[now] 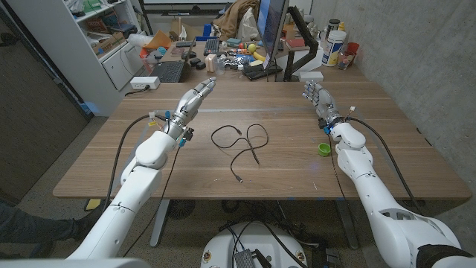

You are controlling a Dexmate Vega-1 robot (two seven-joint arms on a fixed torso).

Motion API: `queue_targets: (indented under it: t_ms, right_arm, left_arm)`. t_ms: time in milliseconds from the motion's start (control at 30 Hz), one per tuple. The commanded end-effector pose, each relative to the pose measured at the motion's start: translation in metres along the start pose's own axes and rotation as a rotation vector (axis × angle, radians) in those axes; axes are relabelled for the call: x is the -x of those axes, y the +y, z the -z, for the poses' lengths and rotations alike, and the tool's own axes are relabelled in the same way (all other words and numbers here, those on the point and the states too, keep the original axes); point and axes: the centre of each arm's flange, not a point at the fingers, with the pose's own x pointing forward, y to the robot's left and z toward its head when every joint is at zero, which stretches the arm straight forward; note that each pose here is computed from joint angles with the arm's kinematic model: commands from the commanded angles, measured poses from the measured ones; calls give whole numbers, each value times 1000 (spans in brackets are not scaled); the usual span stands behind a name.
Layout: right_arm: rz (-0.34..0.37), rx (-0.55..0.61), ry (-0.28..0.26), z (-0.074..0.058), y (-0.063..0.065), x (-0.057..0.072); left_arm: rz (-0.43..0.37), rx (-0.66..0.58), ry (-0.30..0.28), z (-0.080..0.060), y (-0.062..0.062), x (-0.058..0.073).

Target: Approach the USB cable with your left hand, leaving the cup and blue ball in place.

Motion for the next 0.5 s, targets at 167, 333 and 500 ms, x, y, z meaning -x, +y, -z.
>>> queue_targets:
  t_ms: [167, 333, 500]
  right_arm:
    - [1, -6, 0, 2, -1, 0]
    - [6, -7, -4, 2, -3, 3]
    - [13, -11, -4, 2, -5, 7]
  left_arm:
    - [52, -133, 11, -9, -13, 5]
    - [73, -158, 13, -12, -14, 5]
    - [92, -180, 12, -14, -16, 5]
